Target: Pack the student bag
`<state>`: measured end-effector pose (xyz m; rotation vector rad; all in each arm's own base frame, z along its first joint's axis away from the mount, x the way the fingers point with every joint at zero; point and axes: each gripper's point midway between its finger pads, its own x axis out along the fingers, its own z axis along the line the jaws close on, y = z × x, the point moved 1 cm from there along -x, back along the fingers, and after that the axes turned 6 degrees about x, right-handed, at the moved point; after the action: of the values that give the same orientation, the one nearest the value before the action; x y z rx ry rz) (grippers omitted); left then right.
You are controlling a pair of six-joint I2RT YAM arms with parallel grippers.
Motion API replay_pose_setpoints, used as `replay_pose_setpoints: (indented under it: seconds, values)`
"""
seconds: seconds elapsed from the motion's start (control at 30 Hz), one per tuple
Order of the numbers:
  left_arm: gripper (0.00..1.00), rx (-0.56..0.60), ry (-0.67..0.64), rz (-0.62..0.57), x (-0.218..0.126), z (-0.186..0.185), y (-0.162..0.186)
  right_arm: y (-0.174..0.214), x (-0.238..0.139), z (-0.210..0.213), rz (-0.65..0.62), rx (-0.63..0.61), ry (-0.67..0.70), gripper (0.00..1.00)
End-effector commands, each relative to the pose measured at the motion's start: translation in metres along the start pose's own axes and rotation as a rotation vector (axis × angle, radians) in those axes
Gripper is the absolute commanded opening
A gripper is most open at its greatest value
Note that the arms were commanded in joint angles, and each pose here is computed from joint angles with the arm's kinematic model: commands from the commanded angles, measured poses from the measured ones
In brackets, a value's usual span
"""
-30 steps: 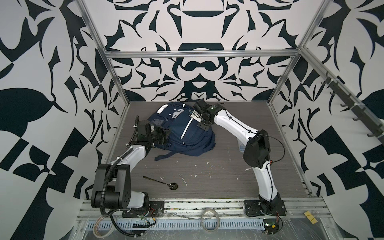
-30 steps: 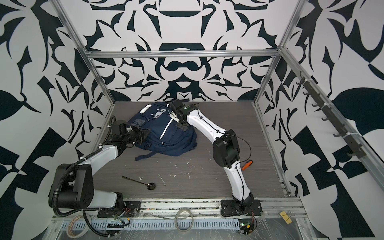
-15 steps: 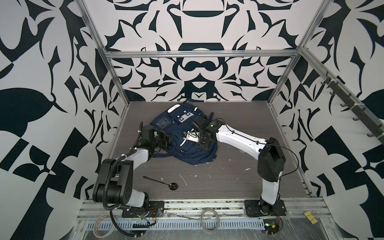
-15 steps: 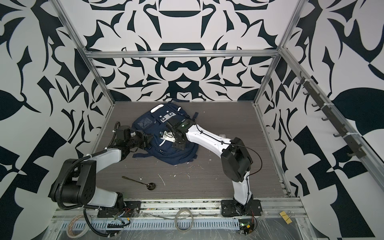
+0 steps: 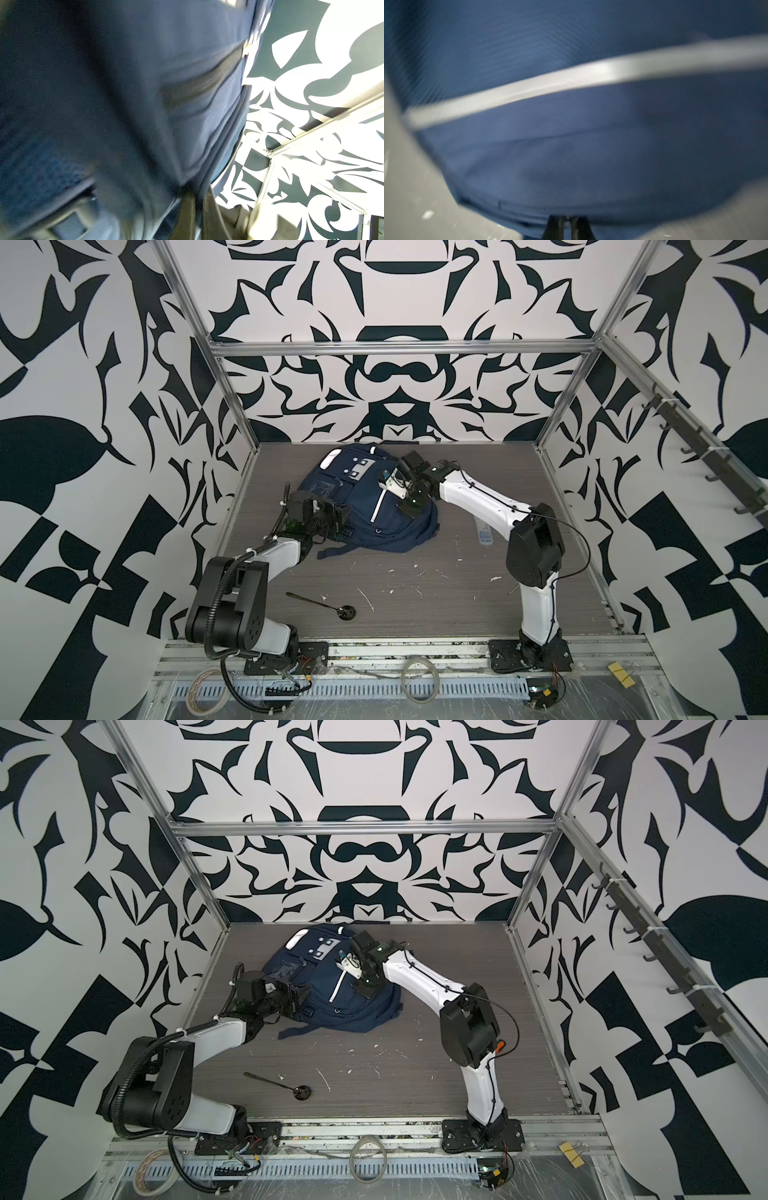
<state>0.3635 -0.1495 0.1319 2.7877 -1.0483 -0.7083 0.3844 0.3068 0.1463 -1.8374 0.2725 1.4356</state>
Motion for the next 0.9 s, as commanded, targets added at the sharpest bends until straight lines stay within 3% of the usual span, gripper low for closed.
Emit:
replay_pose_setpoints:
  seconds: [0.0,0.1,0.17,0.3,0.37,0.67,0.87]
  values:
    - [0.00,0.008,0.042,0.004,-0.004,-0.009,0.007,-0.031,-0.024,-0.012,-0.112,0.068,0.095,0.00]
    - [0.00,0.008,0.037,0.010,-0.003,-0.008,0.010,-0.014,-0.022,-0.012,-0.076,0.117,0.107,0.00]
    - [0.00,0.006,0.031,0.009,-0.003,-0.006,0.010,-0.007,-0.023,0.008,-0.088,0.086,0.064,0.00]
    - [0.00,0.001,0.022,0.012,0.001,-0.003,0.012,0.012,-0.027,0.089,-0.133,-0.248,-0.063,0.00]
    - [0.00,0.004,0.018,0.019,0.004,-0.003,0.014,0.014,-0.032,0.115,-0.168,-0.314,-0.143,0.00]
    - [0.00,-0.005,0.021,0.019,0.006,-0.002,0.018,-0.022,-0.041,0.130,-0.248,-0.213,-0.289,0.00]
    - [0.00,-0.006,0.028,0.021,0.007,-0.003,0.021,-0.057,-0.018,0.110,-0.209,0.124,-0.185,0.00]
